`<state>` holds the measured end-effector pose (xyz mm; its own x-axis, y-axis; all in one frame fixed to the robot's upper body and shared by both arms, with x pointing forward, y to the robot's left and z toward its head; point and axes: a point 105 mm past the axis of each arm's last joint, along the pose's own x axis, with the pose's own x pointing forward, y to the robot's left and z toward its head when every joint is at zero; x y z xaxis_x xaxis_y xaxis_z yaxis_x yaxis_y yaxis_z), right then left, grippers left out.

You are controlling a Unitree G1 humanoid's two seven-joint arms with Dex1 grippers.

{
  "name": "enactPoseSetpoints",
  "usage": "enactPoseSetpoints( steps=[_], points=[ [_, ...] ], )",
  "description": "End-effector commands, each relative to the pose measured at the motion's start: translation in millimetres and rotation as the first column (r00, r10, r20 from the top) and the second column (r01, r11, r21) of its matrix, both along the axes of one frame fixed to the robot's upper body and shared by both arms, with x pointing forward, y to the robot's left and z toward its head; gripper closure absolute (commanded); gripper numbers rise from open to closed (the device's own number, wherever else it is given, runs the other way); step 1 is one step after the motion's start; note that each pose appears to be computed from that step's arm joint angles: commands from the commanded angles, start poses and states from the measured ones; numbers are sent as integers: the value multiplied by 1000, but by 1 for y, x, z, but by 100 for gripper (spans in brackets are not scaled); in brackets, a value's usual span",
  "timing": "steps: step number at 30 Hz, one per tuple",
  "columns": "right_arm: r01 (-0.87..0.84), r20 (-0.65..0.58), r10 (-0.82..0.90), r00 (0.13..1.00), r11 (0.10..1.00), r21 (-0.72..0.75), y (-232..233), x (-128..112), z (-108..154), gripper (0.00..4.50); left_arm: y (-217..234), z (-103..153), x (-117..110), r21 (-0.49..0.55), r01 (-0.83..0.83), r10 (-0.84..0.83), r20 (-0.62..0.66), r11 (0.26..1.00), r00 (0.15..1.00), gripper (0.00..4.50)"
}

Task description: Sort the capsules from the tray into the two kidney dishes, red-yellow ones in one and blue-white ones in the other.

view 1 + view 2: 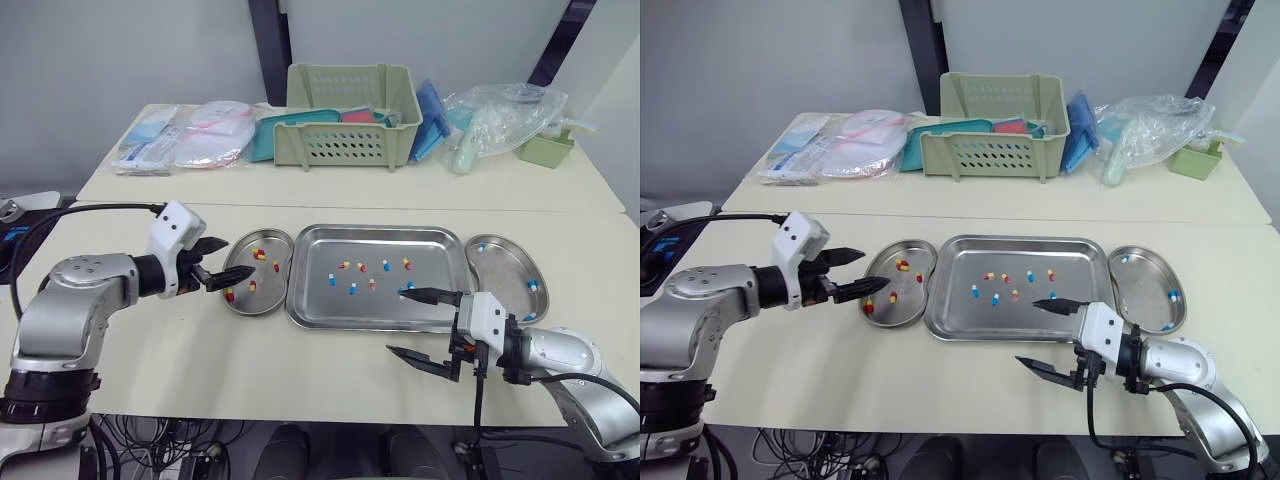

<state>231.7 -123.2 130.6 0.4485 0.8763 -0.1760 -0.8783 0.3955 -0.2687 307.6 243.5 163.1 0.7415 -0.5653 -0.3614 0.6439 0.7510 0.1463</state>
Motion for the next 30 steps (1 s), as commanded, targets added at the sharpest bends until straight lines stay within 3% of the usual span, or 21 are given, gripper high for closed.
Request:
enactPoseSetpoints(
  steps=[1, 7, 11, 15, 24, 30],
  points=[
    [116, 49, -116, 992, 993, 1, -29, 2, 23, 0, 33, 14, -13, 51, -85, 79, 114, 995, 990, 12],
    [343, 35, -342, 939, 931, -126, -112, 1, 27, 0, 73, -8, -43, 51, -193, 188, 82, 980, 979, 12],
    [451, -13, -474, 880, 845, -287, -183, -17, 17, 0, 98, -36, -69, 77, -253, 250, 45, 964, 967, 12],
    [472, -45, -530, 847, 787, -396, -225, -32, 9, 0, 109, -52, -86, 67, -294, 293, 34, 953, 956, 12],
    [483, -42, -551, 833, 762, -431, -250, -22, 11, 0, 106, -73, -111, 26, -306, 306, 15, 952, 952, 12],
    [468, -45, -538, 842, 769, -435, -249, -17, 10, 0, 63, -68, -116, -22, -154, 155, 9, 988, 988, 12]
  ],
)
